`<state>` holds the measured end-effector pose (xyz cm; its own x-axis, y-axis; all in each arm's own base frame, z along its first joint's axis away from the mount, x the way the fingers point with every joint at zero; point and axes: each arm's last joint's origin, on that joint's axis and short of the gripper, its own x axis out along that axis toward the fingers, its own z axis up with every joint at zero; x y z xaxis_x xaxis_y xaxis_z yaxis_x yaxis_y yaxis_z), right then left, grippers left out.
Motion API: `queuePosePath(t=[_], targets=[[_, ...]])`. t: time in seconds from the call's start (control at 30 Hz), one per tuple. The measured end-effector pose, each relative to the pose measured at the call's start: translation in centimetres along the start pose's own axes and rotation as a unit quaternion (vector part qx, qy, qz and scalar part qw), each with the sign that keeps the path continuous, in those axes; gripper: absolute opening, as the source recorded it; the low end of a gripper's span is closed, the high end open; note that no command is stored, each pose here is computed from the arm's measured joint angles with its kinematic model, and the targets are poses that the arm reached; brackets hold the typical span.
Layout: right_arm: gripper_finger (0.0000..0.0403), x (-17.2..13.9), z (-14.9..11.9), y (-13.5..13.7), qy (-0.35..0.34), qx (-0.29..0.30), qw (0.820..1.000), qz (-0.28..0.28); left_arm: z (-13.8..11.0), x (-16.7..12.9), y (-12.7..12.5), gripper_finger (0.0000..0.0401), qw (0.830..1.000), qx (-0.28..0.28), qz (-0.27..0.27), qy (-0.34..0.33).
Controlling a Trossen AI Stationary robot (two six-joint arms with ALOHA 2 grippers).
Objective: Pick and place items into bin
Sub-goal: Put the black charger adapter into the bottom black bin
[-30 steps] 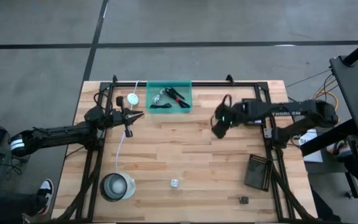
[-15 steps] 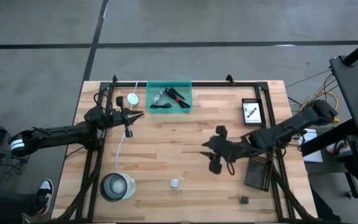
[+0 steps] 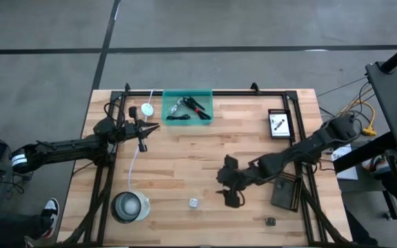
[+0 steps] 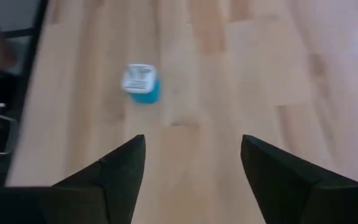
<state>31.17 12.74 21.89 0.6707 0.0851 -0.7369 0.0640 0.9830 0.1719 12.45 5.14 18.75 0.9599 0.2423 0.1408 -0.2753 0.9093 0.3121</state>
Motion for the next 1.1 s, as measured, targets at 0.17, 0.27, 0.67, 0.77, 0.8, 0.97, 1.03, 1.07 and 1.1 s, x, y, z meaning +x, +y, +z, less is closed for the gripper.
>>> queuePosePath(t=[0.17,0.27,0.67,0.77,0.8,0.97,1.03,1.07,1.1], targets=[[0.0243,1.5,1.0,1.8,0.038,-0.008,0.998,0.045,0.0,0.0,0.0,0.0015,1.0,0.0,0.0,0.0],[0.0237,2.0,1.4,3.1,0.069,-0.021,0.996,0.05,0.0,0.0,0.0,0.0015,1.0,0.0,0.0,0.0],[0.0226,2.1,1.0,7.7,0.156,-0.011,0.987,0.032,-0.1,0.0,0.0,0.0015,1.0,-0.002,-0.001,0.004],[0.0225,1.9,0.3,8.4,0.161,0.008,0.986,0.031,0.0,0.0,0.0,0.0015,1.0,-0.001,0.0,0.0],[0.0225,1.9,0.0,8.6,0.165,0.009,0.986,0.031,0.1,0.0,0.0,0.0015,1.0,0.0,0.002,-0.005],[0.0224,1.5,-0.8,9.3,0.178,0.004,0.984,0.029,0.1,0.1,0.1,0.0015,1.0,0.001,0.003,-0.008],[0.0224,1.4,-1.1,9.4,0.186,-0.003,0.982,0.026,0.1,0.1,0.0,0.0015,1.0,0.0,0.002,-0.006],[0.0224,1.3,-1.3,9.4,0.191,-0.01,0.981,0.024,0.0,0.1,0.0,0.0015,1.0,-0.001,0.001,-0.003],[0.0224,1.3,-1.4,9.4,0.195,-0.017,0.98,0.022,-0.1,0.2,0.0,0.0015,1.0,-0.001,0.0,-0.001]])
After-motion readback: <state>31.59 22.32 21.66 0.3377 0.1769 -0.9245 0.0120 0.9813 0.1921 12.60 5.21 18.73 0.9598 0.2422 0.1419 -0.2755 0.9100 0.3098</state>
